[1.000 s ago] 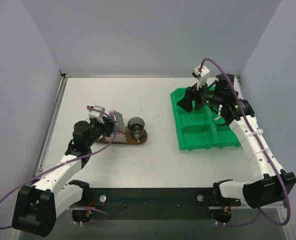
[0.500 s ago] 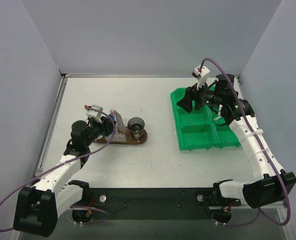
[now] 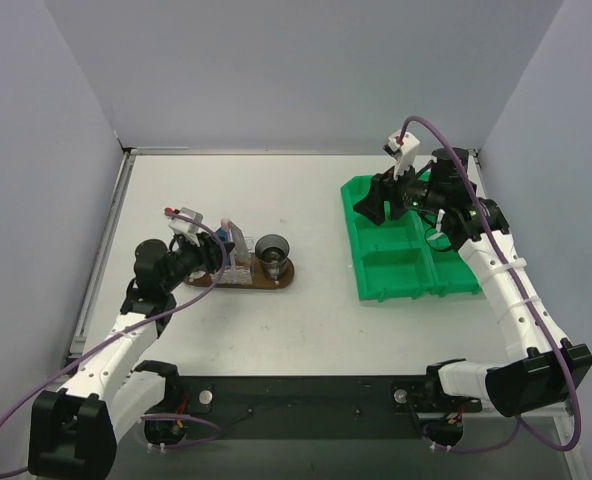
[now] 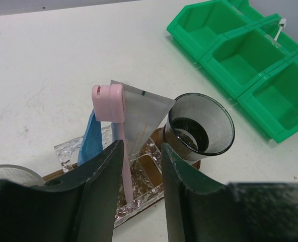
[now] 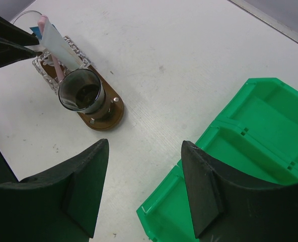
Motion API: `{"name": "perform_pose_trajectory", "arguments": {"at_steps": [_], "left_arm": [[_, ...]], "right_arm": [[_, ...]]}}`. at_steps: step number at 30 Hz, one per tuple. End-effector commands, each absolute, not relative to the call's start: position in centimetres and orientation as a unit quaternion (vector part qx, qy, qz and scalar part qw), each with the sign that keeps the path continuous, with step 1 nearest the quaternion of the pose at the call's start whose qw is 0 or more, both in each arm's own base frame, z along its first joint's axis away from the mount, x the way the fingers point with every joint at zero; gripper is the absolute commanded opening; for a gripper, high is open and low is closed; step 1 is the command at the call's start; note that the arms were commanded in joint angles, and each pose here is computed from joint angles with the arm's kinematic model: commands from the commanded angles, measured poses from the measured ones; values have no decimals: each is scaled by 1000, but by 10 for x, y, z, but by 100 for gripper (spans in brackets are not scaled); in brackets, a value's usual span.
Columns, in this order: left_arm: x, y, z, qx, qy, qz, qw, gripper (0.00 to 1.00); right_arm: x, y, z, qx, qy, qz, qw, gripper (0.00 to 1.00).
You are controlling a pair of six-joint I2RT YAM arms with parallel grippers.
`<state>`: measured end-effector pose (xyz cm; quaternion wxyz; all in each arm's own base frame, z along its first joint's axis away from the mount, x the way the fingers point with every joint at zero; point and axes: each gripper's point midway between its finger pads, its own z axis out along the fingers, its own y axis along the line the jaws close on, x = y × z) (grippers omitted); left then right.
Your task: Prepare toiletry sets of a toothbrush and toothpaste on the tray
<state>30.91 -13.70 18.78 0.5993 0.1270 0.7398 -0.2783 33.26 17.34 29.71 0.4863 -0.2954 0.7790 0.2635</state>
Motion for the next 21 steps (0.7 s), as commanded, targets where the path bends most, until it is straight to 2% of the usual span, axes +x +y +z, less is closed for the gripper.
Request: {"name": "perform_pose_trajectory", "arguments": {"at_steps": [1, 9, 13, 16, 21], "left_arm": [[308, -141, 226, 142, 716, -296, 616, 45], [296, -140, 283, 154, 701, -302, 628, 46], [286, -135, 308, 156, 706, -289, 627, 47], [281, -130, 321, 161, 704, -271, 637, 51], [275, -121, 343, 169, 699, -241, 652, 65]], "right_arm": [[334, 170, 307, -308, 763, 252, 509, 55], [356, 130, 302, -242, 802, 149, 525, 55], [369, 94, 291, -181, 838, 88, 508, 55], [374, 69, 278, -144, 856, 69, 491, 55], [373, 29, 256, -89, 882, 34, 461, 55]]}}
